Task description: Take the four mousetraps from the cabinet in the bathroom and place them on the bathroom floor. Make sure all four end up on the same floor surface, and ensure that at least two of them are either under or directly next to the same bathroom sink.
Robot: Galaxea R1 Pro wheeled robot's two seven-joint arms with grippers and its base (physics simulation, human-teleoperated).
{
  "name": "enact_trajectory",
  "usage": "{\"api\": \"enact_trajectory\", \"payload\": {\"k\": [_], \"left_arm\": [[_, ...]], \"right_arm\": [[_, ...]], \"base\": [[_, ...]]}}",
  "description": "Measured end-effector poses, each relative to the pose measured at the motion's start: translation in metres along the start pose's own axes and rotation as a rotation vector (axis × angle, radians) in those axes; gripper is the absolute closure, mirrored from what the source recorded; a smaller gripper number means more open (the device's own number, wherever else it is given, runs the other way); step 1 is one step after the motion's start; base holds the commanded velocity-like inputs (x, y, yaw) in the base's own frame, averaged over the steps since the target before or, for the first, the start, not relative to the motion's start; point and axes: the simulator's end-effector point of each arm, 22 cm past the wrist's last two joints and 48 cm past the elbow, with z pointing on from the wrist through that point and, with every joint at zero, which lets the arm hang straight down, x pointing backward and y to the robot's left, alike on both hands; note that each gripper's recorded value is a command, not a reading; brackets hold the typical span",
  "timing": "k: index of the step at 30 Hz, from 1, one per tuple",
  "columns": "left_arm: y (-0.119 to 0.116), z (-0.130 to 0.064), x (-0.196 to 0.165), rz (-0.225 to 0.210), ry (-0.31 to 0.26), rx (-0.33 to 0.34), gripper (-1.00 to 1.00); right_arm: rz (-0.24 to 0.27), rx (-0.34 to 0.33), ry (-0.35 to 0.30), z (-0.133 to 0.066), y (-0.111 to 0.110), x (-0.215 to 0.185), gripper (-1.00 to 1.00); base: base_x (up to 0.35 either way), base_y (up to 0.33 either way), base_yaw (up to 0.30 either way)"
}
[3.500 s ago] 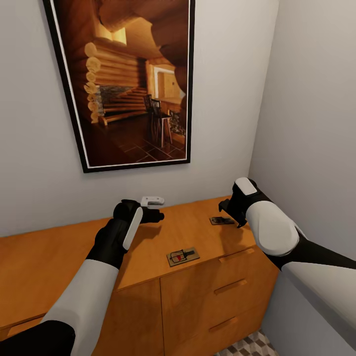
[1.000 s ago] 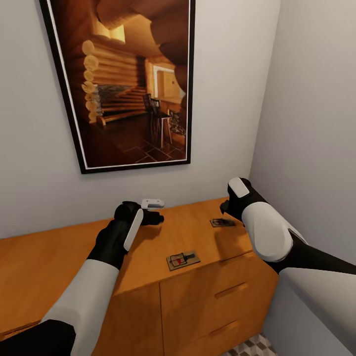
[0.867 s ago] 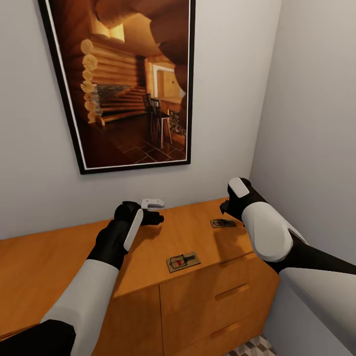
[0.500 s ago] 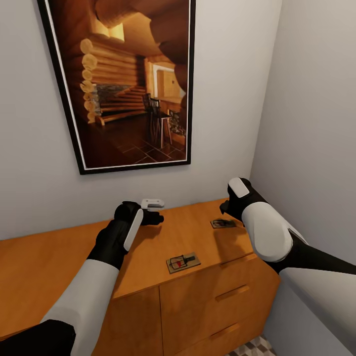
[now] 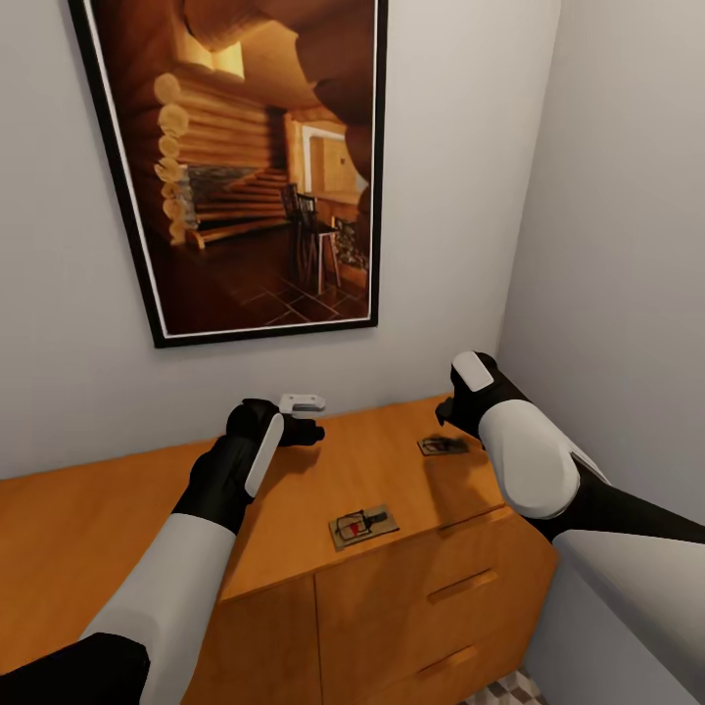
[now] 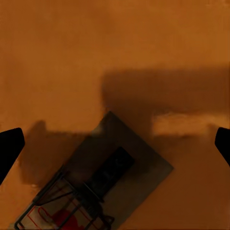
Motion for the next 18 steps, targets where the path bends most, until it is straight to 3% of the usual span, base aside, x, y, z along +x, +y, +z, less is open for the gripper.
{"api": "enact_trajectory", "payload": {"k": [7, 18], "left_arm": [[0.0005, 0.0001, -0.0008, 0.000, -0.004, -0.002, -1.00], [0.0005, 0.0003, -0.0010, -0.001, -0.005, -0.002, -1.00]], "right_arm": [[-0.004, 0.014, 0.003, -0.0004, -0.0013, 0.0021, -1.00], [-0.025, 0.039, 0.018, -0.0014, -0.0041, 0.0080, -1.00]], "base": [[0.119, 0.000, 0.000], [0.020, 0.000, 0.000]]}}
